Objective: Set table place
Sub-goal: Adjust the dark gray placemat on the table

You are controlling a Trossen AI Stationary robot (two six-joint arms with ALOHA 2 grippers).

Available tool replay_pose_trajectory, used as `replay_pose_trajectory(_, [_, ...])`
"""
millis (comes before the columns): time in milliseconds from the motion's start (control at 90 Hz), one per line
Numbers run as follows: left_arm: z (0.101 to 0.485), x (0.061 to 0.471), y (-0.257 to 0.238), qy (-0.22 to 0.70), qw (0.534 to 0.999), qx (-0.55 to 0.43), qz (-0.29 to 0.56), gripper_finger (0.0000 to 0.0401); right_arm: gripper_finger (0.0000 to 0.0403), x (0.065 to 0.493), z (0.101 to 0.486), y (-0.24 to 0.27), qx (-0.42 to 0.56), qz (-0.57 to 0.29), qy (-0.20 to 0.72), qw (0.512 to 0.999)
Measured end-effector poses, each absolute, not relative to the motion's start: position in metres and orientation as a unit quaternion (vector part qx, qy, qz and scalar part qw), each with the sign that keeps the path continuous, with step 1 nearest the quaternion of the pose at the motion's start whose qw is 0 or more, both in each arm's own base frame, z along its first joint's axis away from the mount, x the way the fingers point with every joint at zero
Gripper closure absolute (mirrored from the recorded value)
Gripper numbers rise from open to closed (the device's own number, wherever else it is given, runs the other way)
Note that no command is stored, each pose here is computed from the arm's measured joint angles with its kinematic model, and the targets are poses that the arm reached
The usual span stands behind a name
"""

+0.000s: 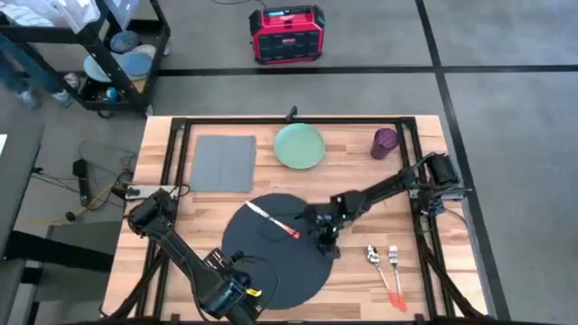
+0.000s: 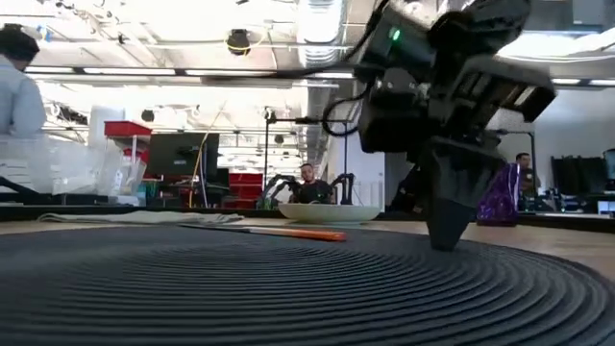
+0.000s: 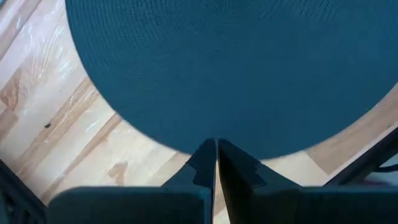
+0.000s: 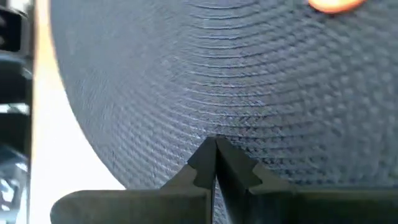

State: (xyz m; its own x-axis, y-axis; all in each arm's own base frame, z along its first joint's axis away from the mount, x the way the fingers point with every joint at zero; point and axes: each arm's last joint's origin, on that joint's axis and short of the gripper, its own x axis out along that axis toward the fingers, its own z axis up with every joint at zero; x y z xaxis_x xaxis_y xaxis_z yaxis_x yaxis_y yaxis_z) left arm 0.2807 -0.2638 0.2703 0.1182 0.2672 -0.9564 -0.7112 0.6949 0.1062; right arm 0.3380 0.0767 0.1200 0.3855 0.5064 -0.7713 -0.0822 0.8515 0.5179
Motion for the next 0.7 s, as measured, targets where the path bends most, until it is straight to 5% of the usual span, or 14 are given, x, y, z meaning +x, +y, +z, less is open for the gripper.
replay_pose_trajectory(422, [0.27, 0.283, -0.267, 0.535, 0.731, -0.237, 0.353, 0.0401, 0.0403, 0.384, 0.173, 0.046, 0.155, 0.197, 0.473, 0.845])
replay_pose_trajectory(700, [0.27, 0.289, -0.269, 0.519, 0.739, -0.26, 0.343, 0.0401, 0.0403, 0.392, 0.149, -0.023, 0.136, 0.158, 0.526, 0.825])
